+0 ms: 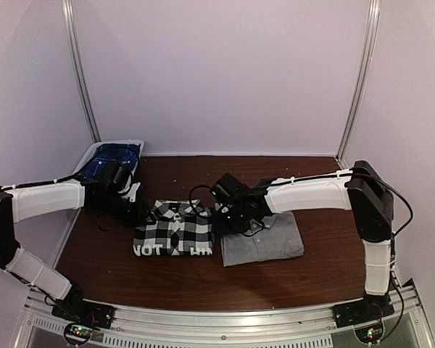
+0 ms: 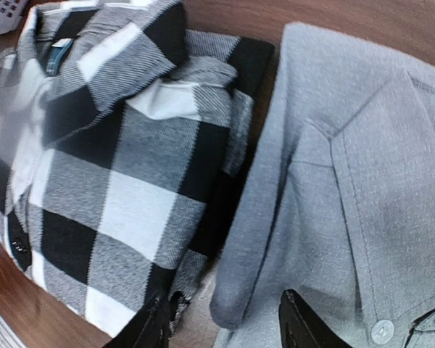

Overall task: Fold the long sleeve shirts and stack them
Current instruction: Move the square-folded shirt to the center of the board, then pick up the square-folded shirt from the center of the board.

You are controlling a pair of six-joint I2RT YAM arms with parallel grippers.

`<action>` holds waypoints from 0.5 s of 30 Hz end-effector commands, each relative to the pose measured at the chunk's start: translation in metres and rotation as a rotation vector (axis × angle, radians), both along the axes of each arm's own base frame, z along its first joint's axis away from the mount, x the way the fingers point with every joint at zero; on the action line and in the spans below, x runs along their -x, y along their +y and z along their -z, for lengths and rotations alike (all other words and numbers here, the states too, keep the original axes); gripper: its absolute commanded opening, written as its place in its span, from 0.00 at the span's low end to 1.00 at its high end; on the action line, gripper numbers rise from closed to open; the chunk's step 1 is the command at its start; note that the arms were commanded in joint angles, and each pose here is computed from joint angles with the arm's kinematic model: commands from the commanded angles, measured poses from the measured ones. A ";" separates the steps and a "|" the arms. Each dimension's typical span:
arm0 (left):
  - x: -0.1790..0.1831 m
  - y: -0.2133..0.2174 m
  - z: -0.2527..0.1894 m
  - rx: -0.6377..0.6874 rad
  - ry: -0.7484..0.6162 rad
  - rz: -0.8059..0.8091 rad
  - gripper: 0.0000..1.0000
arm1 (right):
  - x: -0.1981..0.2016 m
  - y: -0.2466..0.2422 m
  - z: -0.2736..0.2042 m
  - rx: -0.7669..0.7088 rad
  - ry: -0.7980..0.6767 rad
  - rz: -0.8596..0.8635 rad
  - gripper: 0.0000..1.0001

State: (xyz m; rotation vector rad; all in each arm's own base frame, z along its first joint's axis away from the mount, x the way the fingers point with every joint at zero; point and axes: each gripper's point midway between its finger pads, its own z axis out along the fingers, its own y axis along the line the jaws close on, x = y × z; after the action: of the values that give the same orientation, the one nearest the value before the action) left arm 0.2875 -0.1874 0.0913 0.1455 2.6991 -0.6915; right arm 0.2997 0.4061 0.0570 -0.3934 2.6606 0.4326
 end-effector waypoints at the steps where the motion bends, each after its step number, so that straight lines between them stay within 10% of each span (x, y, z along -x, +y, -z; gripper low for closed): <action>1: -0.015 0.022 -0.011 -0.063 -0.088 -0.107 0.40 | 0.003 0.025 -0.048 -0.201 -0.041 -0.025 0.54; 15: -0.019 0.060 0.016 -0.034 -0.078 -0.269 0.46 | 0.008 0.048 -0.026 -0.280 0.038 -0.058 0.57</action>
State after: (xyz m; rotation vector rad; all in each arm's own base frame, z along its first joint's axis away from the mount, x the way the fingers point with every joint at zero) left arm 0.2967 -0.1279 0.0746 -0.1310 2.6521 -0.4806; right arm 0.2950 0.4465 0.0967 -0.3811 2.5601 0.7890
